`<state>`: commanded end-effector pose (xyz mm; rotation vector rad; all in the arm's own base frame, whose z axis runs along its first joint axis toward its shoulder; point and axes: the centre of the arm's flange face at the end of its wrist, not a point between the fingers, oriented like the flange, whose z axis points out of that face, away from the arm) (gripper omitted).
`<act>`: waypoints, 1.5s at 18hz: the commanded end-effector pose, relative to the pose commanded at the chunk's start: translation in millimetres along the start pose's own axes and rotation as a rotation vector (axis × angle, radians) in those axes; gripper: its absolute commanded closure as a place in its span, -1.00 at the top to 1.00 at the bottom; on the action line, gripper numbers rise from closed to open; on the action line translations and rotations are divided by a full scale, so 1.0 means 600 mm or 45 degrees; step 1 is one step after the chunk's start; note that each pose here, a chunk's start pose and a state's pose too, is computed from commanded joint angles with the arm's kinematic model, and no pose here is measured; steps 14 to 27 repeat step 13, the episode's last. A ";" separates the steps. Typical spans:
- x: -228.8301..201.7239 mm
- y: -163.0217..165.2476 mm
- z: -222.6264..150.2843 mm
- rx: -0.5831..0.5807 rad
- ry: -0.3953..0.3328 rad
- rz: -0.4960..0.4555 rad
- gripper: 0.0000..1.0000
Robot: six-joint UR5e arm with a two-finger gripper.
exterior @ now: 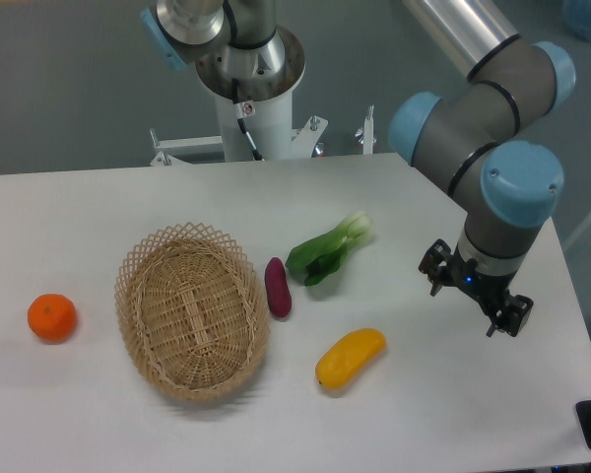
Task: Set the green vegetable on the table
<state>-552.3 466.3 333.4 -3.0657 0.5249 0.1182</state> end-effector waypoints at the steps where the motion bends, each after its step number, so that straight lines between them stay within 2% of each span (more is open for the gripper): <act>1: 0.000 0.000 0.000 0.000 0.000 0.000 1.00; 27: 0.003 -0.001 0.005 -0.005 0.005 -0.002 1.00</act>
